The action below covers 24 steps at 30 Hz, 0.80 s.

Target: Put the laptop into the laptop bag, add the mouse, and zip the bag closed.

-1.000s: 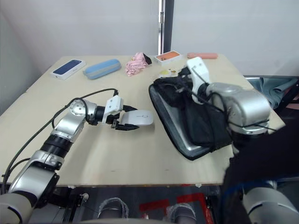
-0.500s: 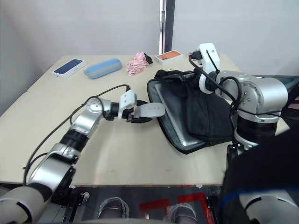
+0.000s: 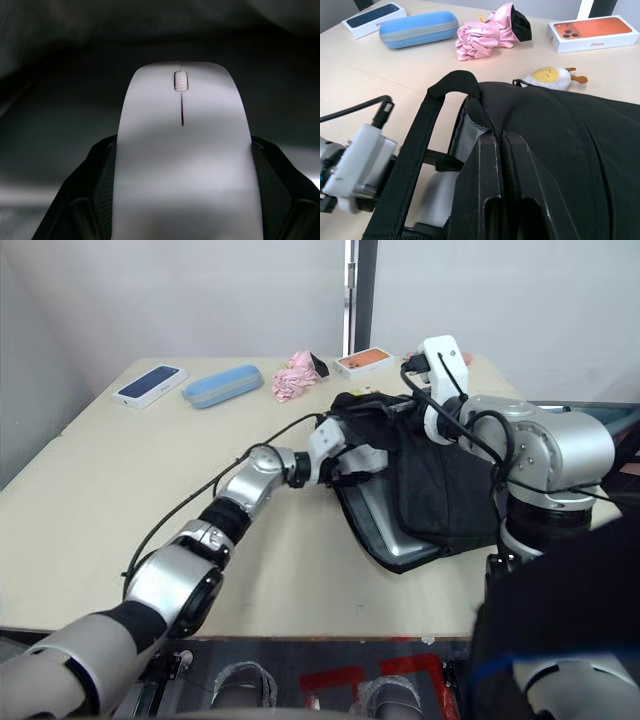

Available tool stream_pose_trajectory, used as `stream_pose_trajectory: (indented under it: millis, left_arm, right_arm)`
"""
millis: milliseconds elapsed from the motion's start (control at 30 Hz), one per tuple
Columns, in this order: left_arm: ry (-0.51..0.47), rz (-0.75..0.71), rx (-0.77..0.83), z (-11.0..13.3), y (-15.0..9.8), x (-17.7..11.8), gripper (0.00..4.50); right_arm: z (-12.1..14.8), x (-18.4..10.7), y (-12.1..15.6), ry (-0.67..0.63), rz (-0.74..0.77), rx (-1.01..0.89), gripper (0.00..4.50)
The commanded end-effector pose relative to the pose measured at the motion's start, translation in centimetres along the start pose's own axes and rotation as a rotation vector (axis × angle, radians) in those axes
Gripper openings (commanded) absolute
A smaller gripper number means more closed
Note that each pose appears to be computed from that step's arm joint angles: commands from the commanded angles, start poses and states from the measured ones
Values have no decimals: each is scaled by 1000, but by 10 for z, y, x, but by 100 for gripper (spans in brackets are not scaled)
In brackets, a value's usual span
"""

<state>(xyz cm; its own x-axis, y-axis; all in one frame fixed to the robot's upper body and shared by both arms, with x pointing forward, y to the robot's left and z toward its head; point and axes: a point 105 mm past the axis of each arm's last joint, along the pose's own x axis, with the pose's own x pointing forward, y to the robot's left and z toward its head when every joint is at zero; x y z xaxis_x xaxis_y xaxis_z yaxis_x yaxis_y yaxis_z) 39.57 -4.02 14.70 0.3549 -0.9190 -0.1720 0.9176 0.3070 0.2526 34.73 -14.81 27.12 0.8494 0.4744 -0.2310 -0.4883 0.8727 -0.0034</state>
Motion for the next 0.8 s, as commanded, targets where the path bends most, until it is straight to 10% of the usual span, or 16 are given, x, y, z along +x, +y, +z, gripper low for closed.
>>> stream_pose_trajectory:
  millis: [33,567,633,800]
  left_arm:
    - [-25,26,31,11,4,7,287]
    - [-42,73,-38,16,-6,34,287]
    - [-50,61,-53,16,-8,35,423]
    - [-72,68,-67,20,-8,36,445]
  right_arm:
    - [25,-11,9,-108,10,-61,4]
    - [23,-16,12,-110,-10,-56,4]
    - [23,-17,12,-111,-11,-54,0]
    - [23,-17,16,-112,-7,-54,0]
